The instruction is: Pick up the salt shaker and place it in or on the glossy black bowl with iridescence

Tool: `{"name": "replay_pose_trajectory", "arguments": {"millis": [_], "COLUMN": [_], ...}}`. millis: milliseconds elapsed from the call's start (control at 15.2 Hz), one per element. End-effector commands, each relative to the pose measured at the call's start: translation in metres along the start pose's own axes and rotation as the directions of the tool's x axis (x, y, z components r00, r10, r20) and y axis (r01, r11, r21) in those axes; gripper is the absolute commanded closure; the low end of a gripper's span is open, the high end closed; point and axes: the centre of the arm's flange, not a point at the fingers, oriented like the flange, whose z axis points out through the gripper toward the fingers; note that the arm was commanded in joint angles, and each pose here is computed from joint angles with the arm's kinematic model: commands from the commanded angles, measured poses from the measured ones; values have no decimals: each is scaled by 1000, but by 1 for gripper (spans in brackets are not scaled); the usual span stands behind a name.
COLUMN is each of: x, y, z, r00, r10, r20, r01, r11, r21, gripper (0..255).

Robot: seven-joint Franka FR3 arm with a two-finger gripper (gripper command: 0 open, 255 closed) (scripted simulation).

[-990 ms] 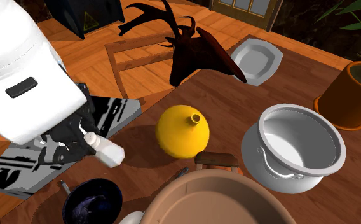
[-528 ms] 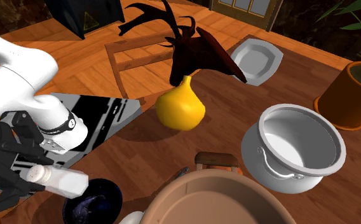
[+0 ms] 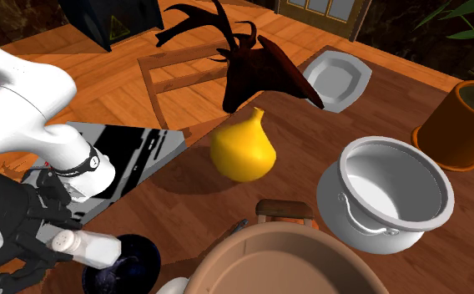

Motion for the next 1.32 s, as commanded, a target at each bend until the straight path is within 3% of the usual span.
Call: {"name": "replay_pose_trajectory", "arguments": {"millis": [0, 726, 1254], "x": [0, -1, -1], "y": [1, 6, 6], "z": [10, 67, 67], "r00": [1000, 1000, 1000], "r10": [0, 0, 0], "r20": [0, 0, 0], "r01": [0, 0, 0], "r11": [1000, 1000, 1000], "r21": [0, 0, 0], "gripper": [255, 255, 255]}}
